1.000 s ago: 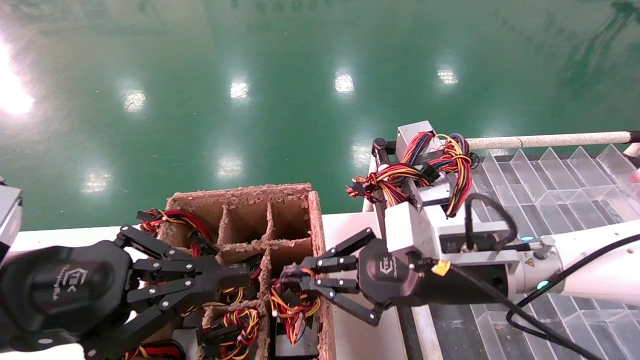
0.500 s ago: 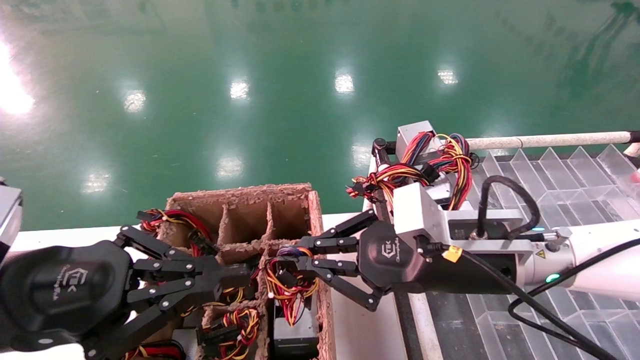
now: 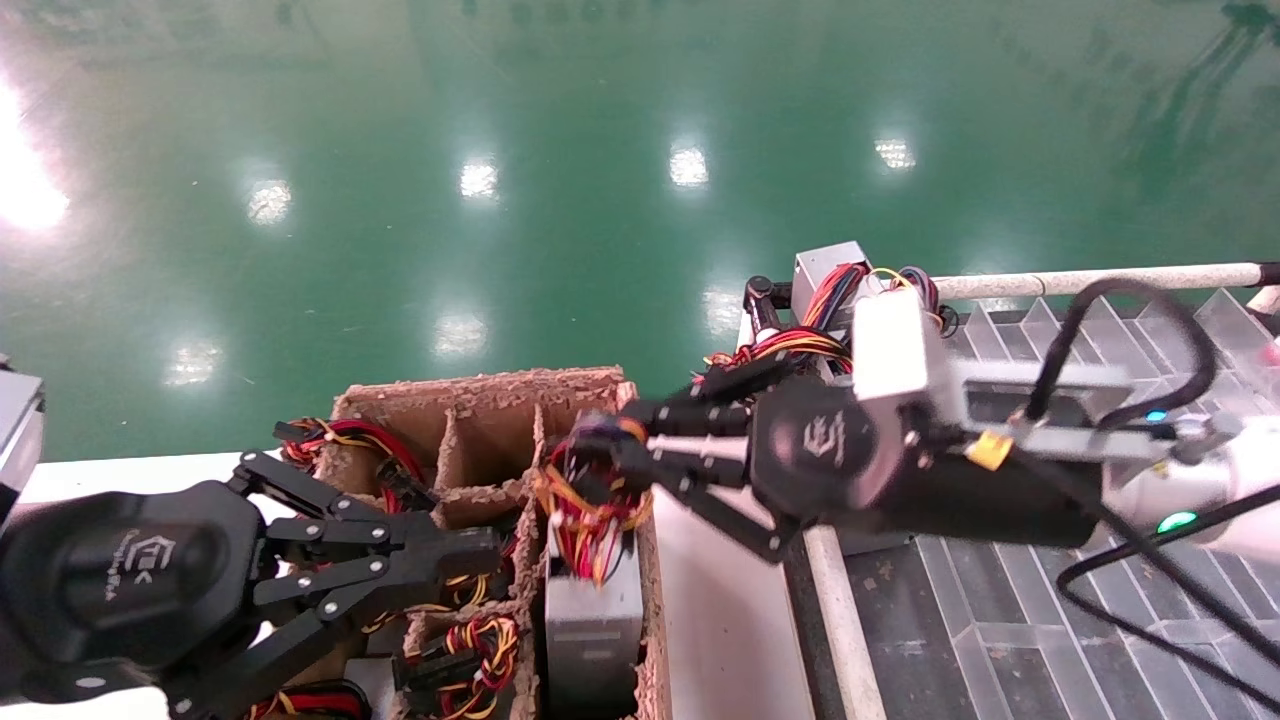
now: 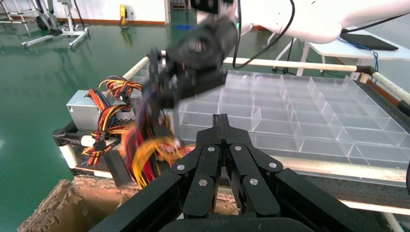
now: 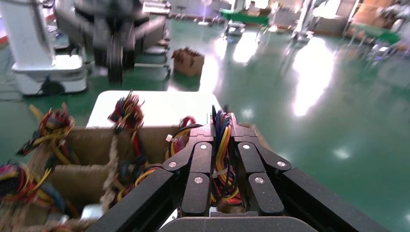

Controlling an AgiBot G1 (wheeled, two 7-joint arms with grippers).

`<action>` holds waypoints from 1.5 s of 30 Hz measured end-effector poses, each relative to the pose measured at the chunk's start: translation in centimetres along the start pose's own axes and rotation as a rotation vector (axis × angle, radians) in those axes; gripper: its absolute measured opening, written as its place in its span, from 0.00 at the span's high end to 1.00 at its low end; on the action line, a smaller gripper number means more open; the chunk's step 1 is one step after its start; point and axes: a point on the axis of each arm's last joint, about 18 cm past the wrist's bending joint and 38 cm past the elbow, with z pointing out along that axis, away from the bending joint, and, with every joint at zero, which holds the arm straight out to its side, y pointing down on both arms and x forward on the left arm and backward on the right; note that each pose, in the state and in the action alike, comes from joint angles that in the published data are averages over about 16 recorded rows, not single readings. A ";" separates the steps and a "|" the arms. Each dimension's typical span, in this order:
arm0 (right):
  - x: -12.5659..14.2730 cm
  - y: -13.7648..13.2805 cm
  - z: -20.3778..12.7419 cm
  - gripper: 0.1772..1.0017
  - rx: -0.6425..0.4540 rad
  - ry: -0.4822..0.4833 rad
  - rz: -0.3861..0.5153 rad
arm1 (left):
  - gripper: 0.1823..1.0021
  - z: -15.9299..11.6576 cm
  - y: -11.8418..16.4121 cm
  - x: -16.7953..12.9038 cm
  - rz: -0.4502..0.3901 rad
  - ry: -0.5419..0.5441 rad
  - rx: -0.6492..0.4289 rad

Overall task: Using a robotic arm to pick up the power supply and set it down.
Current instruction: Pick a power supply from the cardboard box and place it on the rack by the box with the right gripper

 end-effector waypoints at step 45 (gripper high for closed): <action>-6.5 -9.4 -13.3 0.95 0.082 0.133 -0.069 | 0.99 0.0 0.0 0.0 0.000 0.000 0.000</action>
